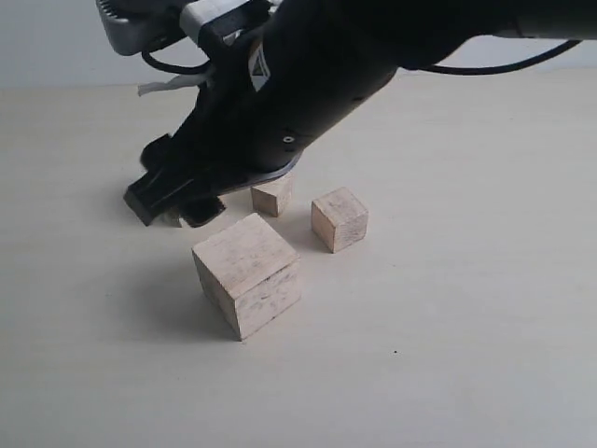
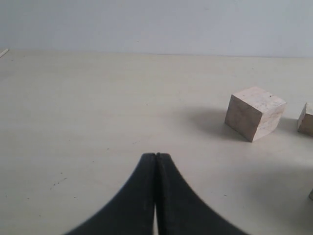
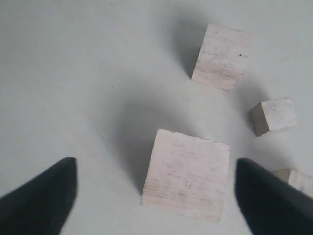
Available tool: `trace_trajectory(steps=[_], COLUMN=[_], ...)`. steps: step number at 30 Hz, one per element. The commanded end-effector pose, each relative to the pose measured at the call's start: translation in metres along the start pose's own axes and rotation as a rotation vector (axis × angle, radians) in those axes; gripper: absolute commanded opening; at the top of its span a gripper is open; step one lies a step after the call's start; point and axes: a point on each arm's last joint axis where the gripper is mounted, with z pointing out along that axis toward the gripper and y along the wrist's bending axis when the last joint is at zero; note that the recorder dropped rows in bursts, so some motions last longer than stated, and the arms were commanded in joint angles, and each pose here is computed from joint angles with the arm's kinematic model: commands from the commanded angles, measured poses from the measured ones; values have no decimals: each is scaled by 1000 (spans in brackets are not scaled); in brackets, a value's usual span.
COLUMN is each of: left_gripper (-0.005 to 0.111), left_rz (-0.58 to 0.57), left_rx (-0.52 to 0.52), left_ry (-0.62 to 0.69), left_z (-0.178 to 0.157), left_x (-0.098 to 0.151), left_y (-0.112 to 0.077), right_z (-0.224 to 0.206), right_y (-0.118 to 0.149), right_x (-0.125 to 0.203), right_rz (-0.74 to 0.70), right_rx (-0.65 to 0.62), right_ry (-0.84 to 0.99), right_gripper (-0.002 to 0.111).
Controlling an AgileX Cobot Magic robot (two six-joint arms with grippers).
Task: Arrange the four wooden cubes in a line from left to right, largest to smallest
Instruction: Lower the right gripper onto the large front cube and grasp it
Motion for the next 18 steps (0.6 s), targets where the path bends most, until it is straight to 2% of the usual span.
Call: trace_trajectory(steps=[1,8,14,18], left_gripper=[0,0,0,0], left_rz=[-1,-1,-1,-1], left_rx=[-4,-4,-4,-4], left_ry=[-8,-8,-8,-8], left_z=[0,0,0,0], left_x=[0,0,0,0], left_y=[0,0,0,0], right_z=[17,50,62,70], right_y=[-1,-2,-9,-15], right_x=[2,11,13,14], right_rz=[-46,60,118,83], right_rx=[25,46,112,162], right_ry=[37,121,122,132], right_gripper=[105,105,105,105])
